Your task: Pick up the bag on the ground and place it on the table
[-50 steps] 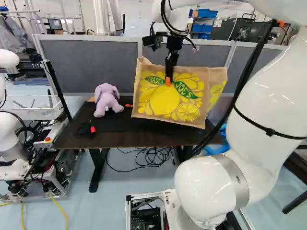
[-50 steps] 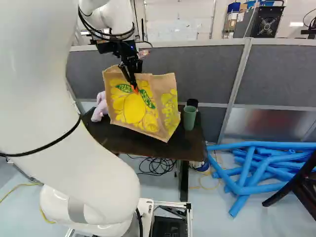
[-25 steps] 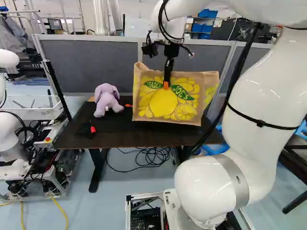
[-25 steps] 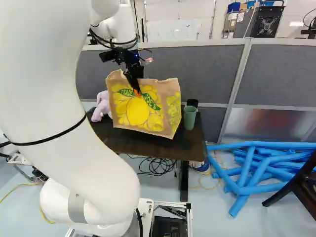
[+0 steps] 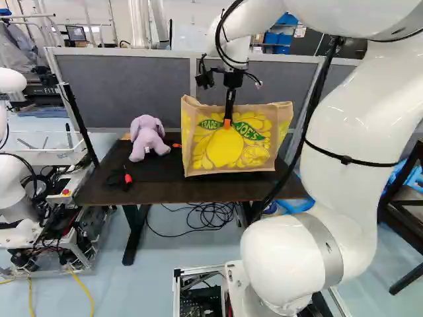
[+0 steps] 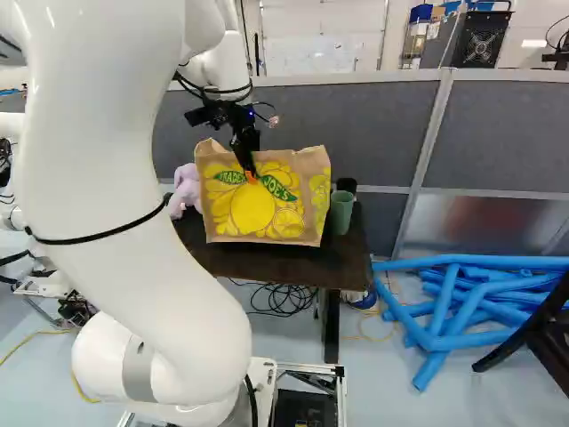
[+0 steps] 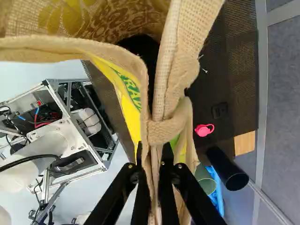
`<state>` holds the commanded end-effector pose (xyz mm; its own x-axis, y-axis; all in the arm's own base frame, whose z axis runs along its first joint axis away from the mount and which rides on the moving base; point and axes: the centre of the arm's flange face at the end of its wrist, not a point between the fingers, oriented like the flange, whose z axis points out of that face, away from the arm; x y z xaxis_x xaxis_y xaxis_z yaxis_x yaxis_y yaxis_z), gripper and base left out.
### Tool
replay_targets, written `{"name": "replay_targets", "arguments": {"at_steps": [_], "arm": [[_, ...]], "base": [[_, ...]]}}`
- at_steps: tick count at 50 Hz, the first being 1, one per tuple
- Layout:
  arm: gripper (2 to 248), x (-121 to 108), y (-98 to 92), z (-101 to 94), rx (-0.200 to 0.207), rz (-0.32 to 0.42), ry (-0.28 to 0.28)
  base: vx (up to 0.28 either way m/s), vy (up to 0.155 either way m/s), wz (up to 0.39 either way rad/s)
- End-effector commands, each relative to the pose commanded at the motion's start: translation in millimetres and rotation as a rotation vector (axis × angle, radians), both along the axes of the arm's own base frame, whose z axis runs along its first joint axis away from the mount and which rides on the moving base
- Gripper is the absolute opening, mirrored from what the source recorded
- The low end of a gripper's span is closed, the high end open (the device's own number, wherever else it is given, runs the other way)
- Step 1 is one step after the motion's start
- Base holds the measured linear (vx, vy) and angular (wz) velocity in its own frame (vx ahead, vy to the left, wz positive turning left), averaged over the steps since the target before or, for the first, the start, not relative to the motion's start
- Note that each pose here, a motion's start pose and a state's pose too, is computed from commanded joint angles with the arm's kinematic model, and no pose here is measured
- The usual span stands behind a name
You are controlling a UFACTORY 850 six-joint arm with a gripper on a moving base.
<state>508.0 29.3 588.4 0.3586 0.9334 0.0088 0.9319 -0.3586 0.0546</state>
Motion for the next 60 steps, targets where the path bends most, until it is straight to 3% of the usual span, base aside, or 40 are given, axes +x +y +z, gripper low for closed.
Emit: {"name": "replay_targets", "arguments": {"at_steps": [43, 60], "arm": [[21, 23, 15.1, -68.8, -0.011, 0.026, 0.151], [21, 25, 15.3, -73.8, -0.012, 0.026, 0.16]], "base": [[0.0, 0.0, 0.0], [0.0, 0.0, 0.0]]}}
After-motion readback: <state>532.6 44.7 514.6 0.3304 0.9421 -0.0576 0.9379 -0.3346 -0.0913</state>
